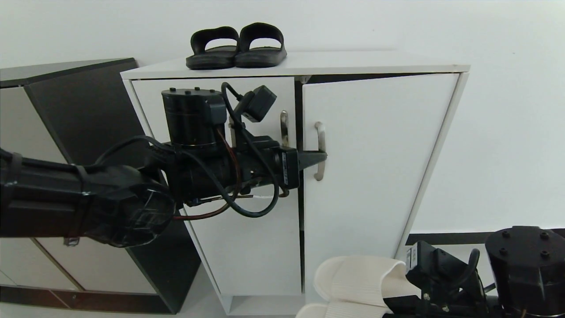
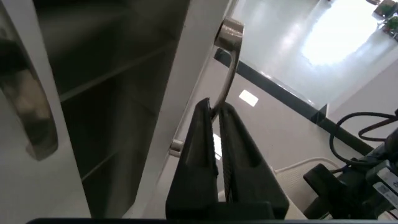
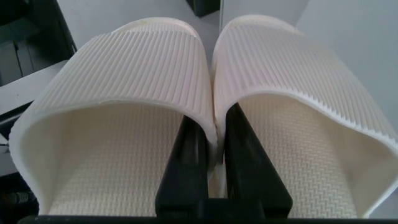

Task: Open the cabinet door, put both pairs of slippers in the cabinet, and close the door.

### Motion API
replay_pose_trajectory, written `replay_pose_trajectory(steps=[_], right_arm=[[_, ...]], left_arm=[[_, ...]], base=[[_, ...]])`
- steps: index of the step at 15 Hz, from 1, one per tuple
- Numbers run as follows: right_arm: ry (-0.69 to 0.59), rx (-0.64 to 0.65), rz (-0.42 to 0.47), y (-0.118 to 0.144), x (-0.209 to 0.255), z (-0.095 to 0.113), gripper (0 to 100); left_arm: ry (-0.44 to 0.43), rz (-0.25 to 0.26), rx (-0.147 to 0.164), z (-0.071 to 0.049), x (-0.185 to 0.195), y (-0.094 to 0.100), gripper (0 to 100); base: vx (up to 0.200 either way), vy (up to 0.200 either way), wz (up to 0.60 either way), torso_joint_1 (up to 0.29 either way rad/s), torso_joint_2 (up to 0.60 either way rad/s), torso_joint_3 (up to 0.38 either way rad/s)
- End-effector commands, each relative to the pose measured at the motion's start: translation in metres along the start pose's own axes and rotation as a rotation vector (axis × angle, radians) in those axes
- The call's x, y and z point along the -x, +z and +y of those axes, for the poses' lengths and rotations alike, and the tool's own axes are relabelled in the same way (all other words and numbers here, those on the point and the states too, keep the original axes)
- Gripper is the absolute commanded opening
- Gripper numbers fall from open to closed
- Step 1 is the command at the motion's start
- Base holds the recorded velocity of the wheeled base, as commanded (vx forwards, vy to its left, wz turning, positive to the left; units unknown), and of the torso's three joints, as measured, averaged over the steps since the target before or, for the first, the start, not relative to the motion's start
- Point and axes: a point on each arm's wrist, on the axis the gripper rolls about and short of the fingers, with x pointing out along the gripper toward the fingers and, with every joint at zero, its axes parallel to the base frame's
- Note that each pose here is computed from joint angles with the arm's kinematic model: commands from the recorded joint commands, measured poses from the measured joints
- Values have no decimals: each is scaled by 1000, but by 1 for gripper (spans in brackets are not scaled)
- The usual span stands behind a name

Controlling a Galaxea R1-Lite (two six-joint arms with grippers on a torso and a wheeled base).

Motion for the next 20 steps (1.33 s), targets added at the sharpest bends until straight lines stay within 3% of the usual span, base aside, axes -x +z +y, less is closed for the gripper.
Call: replay_pose_trajectory(steps=[1,2,6,9,12,17,20], right_arm=[[3,5,-7,0,3,1,0],[9,27,1,-3,4,3,0],[20,45,10,-7,6,6,0],[36,53,17,-8,5,11,0],[40,56,19,-9,5,12,0],[41,54,28,-12,6,13,0],[42,53,34,-13,6,13,0]], left_arm=[[-13,-21,-16,-14,14,6,0],[-16,-42,-40,-21,25,10,0],[-6,-103,-65,-37,64,22,0],[73,-132,-67,-13,70,31,0],[99,-123,-61,8,49,33,0],[104,-126,-61,35,6,35,0],[90,-124,-62,41,-11,33,0]], base=[[0,0,0,0,0,0],[0,0,0,0,0,0],[0,0,0,0,0,0],[0,0,0,0,0,0],[0,0,0,0,0,0],[0,0,0,0,0,0],[0,0,0,0,0,0]])
